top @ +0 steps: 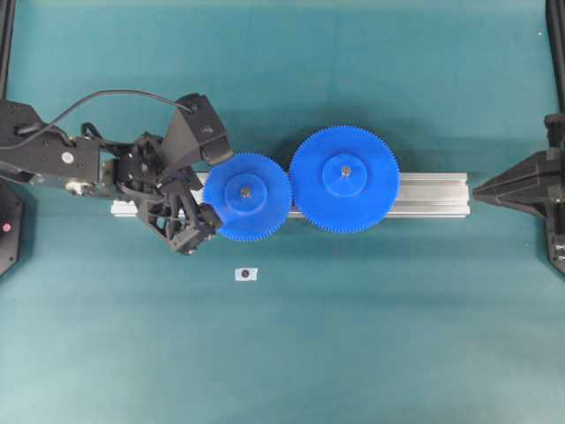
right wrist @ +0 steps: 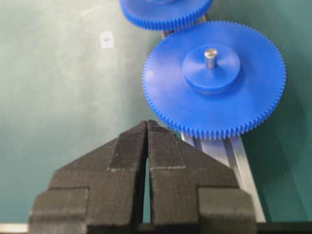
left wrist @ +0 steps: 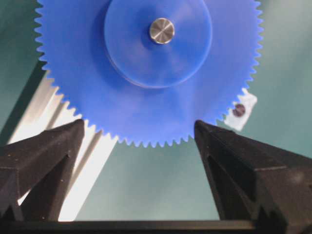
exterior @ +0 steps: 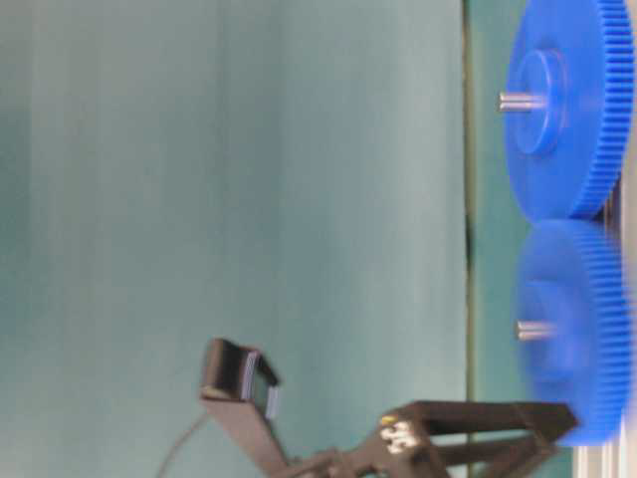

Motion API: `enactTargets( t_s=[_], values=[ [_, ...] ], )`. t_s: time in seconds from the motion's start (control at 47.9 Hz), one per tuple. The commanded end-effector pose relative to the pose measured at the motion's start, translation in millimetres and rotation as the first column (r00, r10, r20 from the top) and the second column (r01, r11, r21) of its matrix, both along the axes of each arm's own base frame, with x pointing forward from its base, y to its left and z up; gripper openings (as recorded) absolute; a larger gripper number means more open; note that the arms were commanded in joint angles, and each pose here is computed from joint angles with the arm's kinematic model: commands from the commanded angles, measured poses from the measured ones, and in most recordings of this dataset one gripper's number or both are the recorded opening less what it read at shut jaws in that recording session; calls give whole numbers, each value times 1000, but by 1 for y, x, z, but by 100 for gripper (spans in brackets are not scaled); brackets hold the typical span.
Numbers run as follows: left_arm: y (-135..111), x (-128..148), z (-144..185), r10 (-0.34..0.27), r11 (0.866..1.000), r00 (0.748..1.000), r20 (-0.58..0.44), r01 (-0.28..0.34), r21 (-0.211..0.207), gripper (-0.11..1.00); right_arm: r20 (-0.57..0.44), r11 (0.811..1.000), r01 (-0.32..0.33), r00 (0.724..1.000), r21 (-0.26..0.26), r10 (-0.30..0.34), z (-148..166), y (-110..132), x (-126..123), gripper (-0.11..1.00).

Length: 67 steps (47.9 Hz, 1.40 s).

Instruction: Insert the small gear onto the shaft.

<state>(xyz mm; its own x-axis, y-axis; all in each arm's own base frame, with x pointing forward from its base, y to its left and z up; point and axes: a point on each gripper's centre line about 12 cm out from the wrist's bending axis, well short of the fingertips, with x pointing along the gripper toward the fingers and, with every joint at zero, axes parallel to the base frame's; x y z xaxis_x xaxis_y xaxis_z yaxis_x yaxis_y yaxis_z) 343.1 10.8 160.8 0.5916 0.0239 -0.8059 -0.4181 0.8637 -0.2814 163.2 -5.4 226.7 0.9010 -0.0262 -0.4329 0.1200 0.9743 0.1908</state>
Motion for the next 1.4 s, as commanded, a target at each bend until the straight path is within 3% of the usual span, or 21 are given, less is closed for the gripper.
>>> enactTargets(
  t_s=[0.0,0.167,0.418,0.564,0.689,0.856,0.961,1.086,1.232,1.378],
  values=[
    [-15,9,9,-27,1000,999,46,28,-11,91,14,1000,7,1000,8,-7,4,-1,2,4],
    [-32,23,25,-31,998,990,138,38,-46,91,17,1000,7,1000,8,-7,5,-1,1,4],
    [-33,25,54,-21,998,976,215,35,-59,91,20,1000,8,1000,10,-8,5,-1,1,4],
    [-33,20,79,-21,997,957,290,40,-60,91,22,998,23,999,54,-25,2,0,-2,4],
    [-36,18,109,-28,996,914,405,58,-62,91,39,995,42,998,94,-46,0,0,-5,4],
    [-47,19,133,-51,993,828,558,102,-61,91,67,996,46,996,82,-51,6,-1,-7,4],
    [-50,23,135,-60,992,803,593,114,-54,91,67,995,49,996,82,-54,5,-2,-7,4],
    [-50,29,135,-86,992,782,617,126,-22,91,67,995,53,996,82,-59,5,-3,-7,4],
    [-50,28,136,-159,986,769,619,150,67,91,91,995,55,994,82,-62,9,-3,-6,4],
    [-48,11,147,-211,977,739,639,161,137,91,163,996,52,985,78,-64,22,-4,-5,4]
  ],
)
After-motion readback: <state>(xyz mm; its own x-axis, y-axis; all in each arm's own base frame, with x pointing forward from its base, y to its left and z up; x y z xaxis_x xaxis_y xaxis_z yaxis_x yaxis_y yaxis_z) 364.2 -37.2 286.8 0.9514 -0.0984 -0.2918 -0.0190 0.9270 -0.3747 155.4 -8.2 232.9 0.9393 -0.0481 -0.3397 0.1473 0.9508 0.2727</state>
